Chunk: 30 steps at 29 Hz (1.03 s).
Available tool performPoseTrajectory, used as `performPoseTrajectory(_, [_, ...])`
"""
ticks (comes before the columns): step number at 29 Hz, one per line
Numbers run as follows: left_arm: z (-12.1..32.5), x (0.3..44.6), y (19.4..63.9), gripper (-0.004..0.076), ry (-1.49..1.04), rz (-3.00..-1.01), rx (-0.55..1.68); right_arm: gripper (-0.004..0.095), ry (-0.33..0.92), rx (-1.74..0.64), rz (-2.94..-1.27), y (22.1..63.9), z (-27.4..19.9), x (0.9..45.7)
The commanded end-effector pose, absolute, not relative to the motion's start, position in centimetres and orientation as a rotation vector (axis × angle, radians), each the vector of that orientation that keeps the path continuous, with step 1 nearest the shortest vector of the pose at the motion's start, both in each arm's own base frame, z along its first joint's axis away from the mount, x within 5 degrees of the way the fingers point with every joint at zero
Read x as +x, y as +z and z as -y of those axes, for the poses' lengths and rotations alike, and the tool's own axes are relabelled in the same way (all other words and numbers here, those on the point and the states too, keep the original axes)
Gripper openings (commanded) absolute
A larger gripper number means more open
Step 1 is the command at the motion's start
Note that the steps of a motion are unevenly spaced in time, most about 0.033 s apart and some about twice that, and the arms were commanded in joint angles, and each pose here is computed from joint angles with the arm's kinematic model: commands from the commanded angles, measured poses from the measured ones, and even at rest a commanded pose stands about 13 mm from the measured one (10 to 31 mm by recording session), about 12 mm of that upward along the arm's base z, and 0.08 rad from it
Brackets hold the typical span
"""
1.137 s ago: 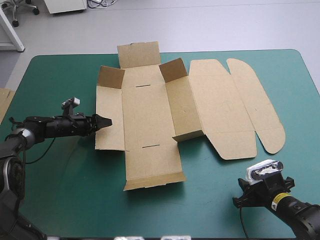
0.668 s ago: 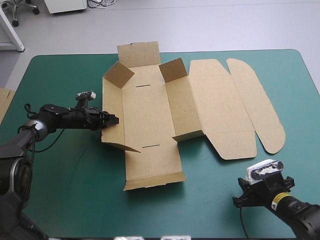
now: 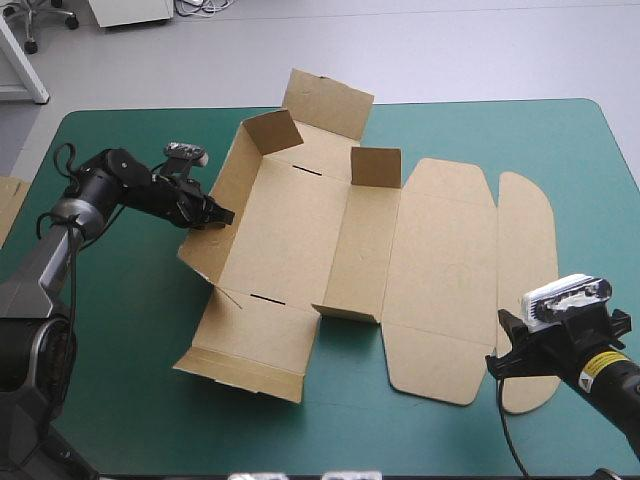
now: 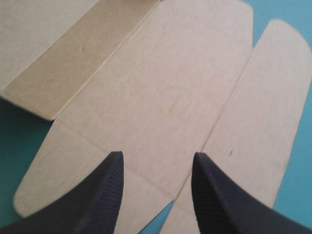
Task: Fold the box
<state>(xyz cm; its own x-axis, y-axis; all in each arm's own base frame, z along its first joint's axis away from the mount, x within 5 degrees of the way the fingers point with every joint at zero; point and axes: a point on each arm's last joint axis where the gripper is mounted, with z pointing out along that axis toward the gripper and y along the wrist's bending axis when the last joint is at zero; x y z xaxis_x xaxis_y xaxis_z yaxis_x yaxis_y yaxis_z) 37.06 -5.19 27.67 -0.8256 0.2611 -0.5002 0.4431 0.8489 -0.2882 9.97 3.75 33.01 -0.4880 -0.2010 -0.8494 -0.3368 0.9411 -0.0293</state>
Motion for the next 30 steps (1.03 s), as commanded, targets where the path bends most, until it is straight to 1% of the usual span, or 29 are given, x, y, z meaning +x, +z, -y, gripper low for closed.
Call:
performPoseTrajectory(1, [7.6, 36.7, 33.9, -0.001, -0.322, -2.472, 0.683, 0.0426, 0.167, -0.369, -1.964, 36.9, -3.4, 9.7])
performPoseTrajectory(5, [10.2, 36.1, 36.5, -0.001, -0.189, -2.416, 0.8, 0.0426, 0.154, -0.357, -1.923, 38.8, -3.1, 9.2])
performPoseTrajectory(8, [12.5, 35.3, 38.0, -0.001, -0.037, -2.356, 0.941, 0.0426, 0.121, -0.344, -1.925, 39.9, -2.5, 8.8])
performPoseTrajectory(12, [15.5, 34.1, 39.0, -0.001, 0.216, -2.239, 1.13, 0.0426, 0.072, -0.302, -1.941, 41.3, -1.7, 8.1])
performPoseTrajectory(15, [18.0, 33.0, 39.3, -0.001, 0.349, -2.128, 1.24, 0.0426, 0.051, -0.259, -1.948, 42.1, -1.1, 7.6])
performPoseTrajectory(21, [21.7, 31.5, 40.5, -0.001, 0.511, -1.887, 1.33, 0.0426, 0.039, -0.201, -1.974, 43.1, -0.4, 6.9])
performPoseTrajectory(30, [25.8, 29.5, 42.1, -0.001, 0.563, -1.586, 1.358, 0.0426, 0.05, -0.156, -1.986, 43.8, 0.0, 6.3])
